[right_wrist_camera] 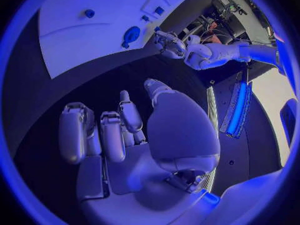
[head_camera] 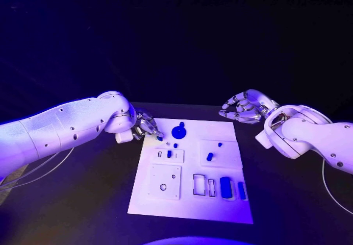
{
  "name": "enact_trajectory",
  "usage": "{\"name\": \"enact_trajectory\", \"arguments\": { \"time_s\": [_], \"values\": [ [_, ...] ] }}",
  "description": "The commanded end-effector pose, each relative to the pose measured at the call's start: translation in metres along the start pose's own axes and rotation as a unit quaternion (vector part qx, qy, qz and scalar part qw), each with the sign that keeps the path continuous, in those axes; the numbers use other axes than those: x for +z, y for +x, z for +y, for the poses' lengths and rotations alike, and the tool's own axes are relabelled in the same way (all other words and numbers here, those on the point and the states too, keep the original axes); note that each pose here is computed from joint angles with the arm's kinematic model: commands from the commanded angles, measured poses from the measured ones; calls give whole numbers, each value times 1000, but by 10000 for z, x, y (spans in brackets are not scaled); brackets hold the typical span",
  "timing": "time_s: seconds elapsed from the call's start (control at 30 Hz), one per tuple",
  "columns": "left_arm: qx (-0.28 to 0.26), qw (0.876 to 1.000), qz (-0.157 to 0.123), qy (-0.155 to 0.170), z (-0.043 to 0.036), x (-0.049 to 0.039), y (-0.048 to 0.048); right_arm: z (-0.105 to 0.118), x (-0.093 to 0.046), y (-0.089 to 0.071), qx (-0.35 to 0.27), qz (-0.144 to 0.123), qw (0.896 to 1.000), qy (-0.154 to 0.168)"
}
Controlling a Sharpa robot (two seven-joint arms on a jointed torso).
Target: Assemble the parts on the task board
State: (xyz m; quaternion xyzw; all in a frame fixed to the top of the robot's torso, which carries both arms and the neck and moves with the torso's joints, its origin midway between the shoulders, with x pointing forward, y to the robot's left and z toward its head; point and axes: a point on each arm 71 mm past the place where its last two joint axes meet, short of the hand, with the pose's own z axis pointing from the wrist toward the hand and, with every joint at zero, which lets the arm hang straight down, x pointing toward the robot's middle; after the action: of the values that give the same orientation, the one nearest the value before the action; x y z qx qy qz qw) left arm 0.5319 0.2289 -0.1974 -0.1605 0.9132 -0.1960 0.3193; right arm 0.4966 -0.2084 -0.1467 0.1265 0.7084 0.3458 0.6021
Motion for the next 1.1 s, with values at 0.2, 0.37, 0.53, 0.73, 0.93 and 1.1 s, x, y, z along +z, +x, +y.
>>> {"name": "enact_trajectory", "arguments": {
  "time_s": [0.2, 0.37, 0.53, 0.73, 0.93, 1.1],
  "values": [
    [44, 999, -12, -2, 35, -94, 117, -4, -6, 10, -5, 6, 1000, -6],
    [62, 998, -12, 1, 27, -122, 205, -8, -9, 13, -4, 7, 1000, -5],
    [76, 997, -16, 2, 25, -133, 278, -8, -10, 18, -4, 7, 1000, -5],
    [94, 995, -19, 1, 36, -133, 345, -12, -14, 18, -4, 7, 1000, -5],
    [108, 994, -14, 0, 38, -136, 407, -12, -15, 19, -4, 7, 1000, -4],
    [114, 993, -13, 0, 35, -134, 431, -10, -15, 20, -4, 7, 1000, -4]
  ]
}}
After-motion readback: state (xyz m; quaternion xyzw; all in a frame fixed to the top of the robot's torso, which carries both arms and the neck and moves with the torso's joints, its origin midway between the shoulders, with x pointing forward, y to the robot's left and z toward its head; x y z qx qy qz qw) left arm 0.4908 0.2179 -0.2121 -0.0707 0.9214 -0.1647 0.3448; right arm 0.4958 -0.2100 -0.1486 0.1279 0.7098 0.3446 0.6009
